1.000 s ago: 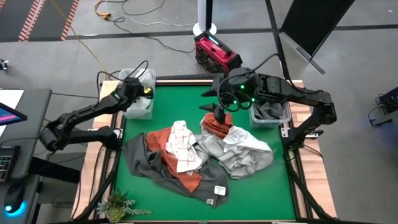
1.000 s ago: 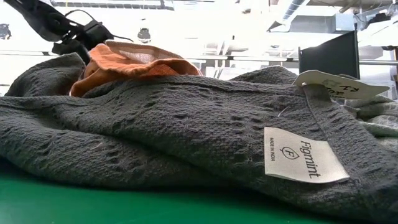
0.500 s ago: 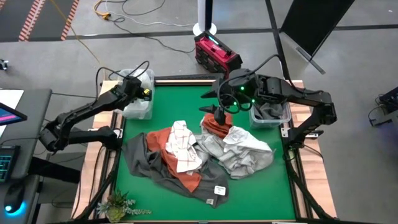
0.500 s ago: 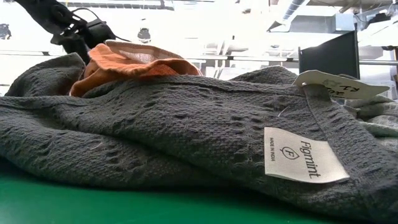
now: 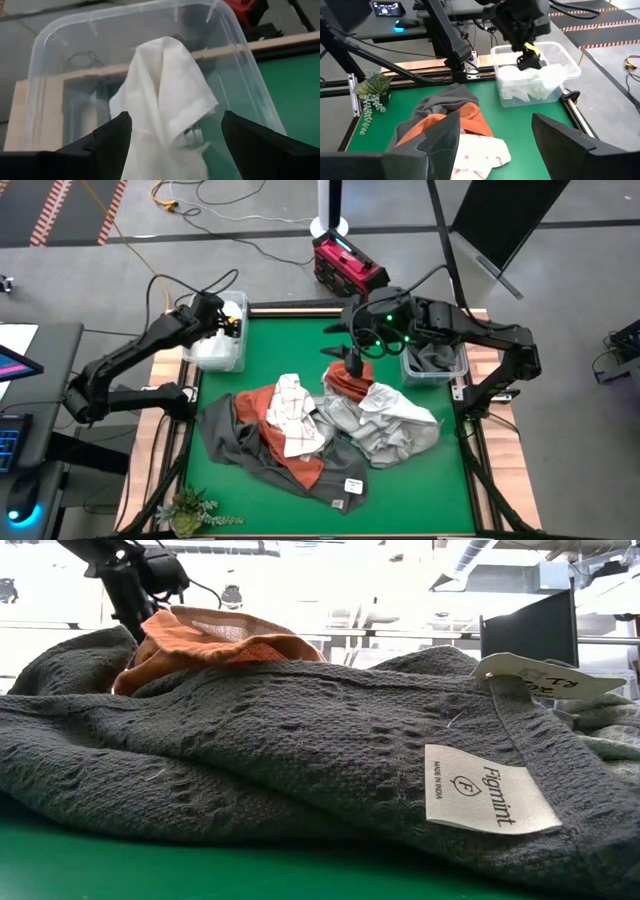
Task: Sort towels by color in basket
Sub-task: Put the white towel into the left transparent bin, then put the white patterned towel into the left transparent bin
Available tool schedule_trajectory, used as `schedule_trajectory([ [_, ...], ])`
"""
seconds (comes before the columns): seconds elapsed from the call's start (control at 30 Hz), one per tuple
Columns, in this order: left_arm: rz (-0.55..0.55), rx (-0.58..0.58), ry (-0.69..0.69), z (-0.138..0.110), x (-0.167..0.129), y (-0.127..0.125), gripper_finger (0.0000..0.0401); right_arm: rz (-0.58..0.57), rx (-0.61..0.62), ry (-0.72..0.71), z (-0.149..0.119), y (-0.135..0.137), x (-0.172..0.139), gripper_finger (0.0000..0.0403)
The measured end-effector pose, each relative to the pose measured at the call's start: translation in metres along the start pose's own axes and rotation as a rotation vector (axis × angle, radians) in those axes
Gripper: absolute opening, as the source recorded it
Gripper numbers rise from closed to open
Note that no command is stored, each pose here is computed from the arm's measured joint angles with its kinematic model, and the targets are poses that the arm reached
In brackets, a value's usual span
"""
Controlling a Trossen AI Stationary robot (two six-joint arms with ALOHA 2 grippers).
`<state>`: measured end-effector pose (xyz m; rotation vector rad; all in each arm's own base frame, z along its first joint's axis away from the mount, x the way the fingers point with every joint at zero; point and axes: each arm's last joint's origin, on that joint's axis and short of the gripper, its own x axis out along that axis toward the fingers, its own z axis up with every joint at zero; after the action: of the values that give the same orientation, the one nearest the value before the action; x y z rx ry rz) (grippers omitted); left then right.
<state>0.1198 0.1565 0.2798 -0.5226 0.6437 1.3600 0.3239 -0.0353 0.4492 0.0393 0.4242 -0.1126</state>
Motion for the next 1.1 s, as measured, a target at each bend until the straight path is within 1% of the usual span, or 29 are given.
schedule_trajectory([
  [0.13,-0.010,0.008,0.030,0.007,-0.011,0.002,0.0298,-0.011,0.005,-0.016,0.002,-0.004,0.000,0.0276],
  [0.2,-0.014,0.010,-0.008,0.014,-0.017,0.001,0.0298,-0.016,0.001,-0.028,0.003,-0.006,0.000,0.0276],
  [0.3,-0.041,0.032,-0.111,0.025,-0.024,0.000,0.0298,-0.020,-0.010,-0.031,0.003,-0.008,0.000,0.0276],
  [0.37,-0.105,0.076,-0.126,0.028,-0.023,-0.003,0.0298,-0.027,-0.010,-0.031,0.003,-0.011,0.000,0.0276],
  [0.43,-0.175,0.086,-0.081,0.029,-0.015,-0.002,0.0294,-0.031,-0.009,-0.031,0.003,-0.012,0.000,0.0276],
  [0.5,-0.250,0.058,-0.026,0.030,-0.007,0.001,0.0288,-0.031,-0.009,-0.031,0.003,-0.012,0.000,0.0276],
  [0.57,-0.308,0.029,-0.005,0.032,-0.002,0.003,0.0282,-0.031,-0.010,-0.031,0.003,-0.012,0.000,0.0276],
  [0.63,-0.401,0.048,0.003,0.034,-0.005,0.000,0.0275,-0.031,-0.011,-0.027,0.003,-0.012,0.000,0.0276],
  [0.7,-0.523,0.115,-0.010,0.037,-0.014,-0.006,0.0269,-0.032,-0.014,-0.005,0.001,-0.013,-0.001,0.0276],
  [0.87,-0.863,0.272,-0.098,0.037,-0.052,-0.032,0.0254,-0.061,-0.042,0.087,-0.008,-0.024,-0.002,0.0276],
  [0.93,-0.974,0.318,-0.095,0.030,-0.065,-0.048,0.0250,-0.087,-0.028,0.121,-0.012,-0.034,-0.003,0.0276],
  [1.1,-1.139,0.432,0.038,-0.002,-0.087,-0.091,0.0247,-0.160,0.023,0.183,-0.019,-0.061,-0.007,0.0276],
])
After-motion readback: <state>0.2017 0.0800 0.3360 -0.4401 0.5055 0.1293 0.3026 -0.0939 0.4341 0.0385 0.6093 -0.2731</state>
